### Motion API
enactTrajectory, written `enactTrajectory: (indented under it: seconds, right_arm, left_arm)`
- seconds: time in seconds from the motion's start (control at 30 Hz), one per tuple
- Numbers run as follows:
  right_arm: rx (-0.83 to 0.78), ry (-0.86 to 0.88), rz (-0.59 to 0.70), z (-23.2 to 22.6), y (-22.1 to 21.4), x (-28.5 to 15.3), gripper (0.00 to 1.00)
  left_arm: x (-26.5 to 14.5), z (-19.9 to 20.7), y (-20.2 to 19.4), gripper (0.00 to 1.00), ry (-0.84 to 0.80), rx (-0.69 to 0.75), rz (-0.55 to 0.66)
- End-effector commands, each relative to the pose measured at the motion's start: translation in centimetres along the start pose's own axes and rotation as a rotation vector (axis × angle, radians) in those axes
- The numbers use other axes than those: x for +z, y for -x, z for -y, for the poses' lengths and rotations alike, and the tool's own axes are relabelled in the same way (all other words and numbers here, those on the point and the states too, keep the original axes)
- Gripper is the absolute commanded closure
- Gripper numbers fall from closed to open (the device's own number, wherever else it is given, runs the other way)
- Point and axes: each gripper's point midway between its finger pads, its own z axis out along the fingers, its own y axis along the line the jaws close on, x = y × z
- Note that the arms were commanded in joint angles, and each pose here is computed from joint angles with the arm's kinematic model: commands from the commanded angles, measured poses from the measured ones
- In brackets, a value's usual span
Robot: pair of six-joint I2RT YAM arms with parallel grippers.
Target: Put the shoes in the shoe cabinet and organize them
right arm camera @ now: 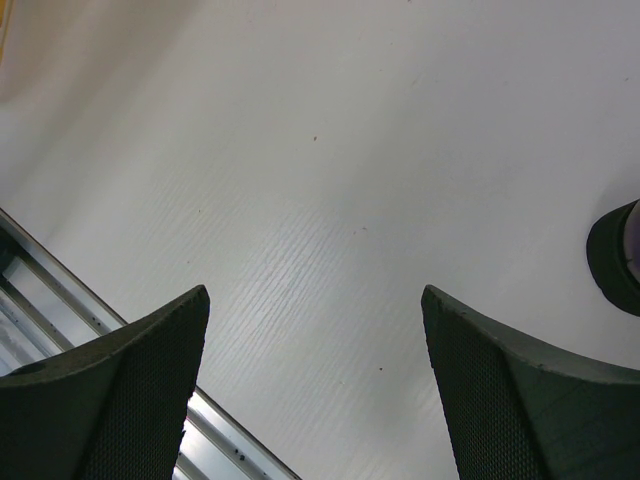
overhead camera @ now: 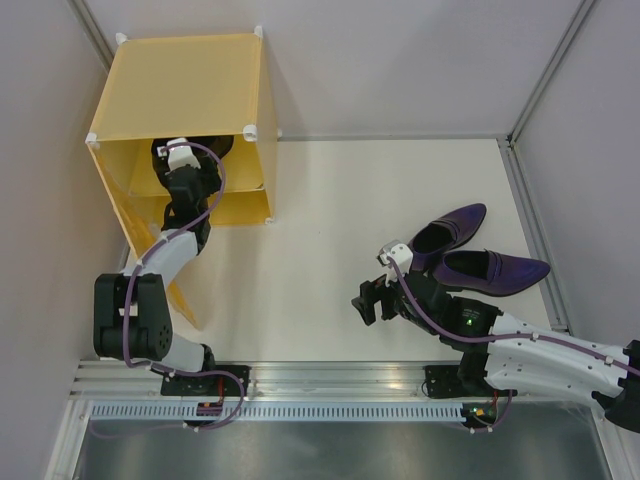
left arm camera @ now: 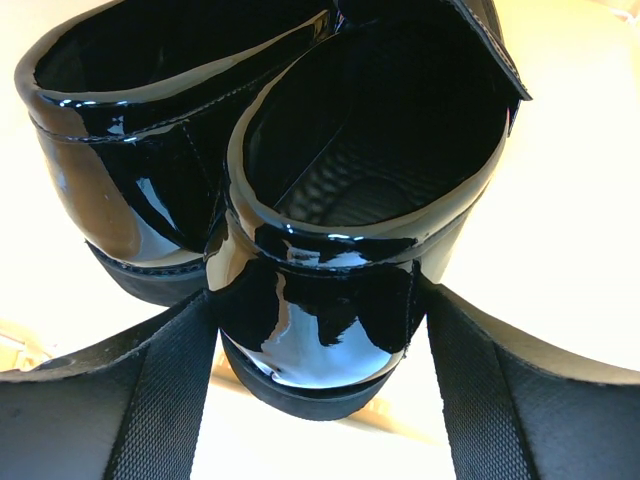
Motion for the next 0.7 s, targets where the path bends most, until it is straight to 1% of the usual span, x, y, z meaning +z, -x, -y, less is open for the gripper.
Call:
enactTrajectory:
  seconds: [0.0, 0.33, 0.47, 0.67]
  right_arm:
    - [0.003, 0.004, 0.023, 0.0, 0.3, -0.1, 0.10]
    - [0.001, -0.011, 0.019, 0.2, 0.2, 0.1, 0.10]
    - [0.000, -0.009, 0.019, 0.1, 0.2, 0.3, 0.10]
    - [0.001, -0.010, 0.014, 0.1, 0.0, 0.5, 0.10]
  left_arm:
    - [0.8, 0.2, 2.0, 0.24, 0.002, -0.066, 0.041]
    - [1.2, 1.2, 2.4, 0.26, -0.023, -0.126, 0.044]
    - [1.4, 2.1, 2.2, 0.27, -0.040, -0.125, 0.037]
    - [1.5, 2.0, 1.9, 0.25, -0.032, -0.120, 0.031]
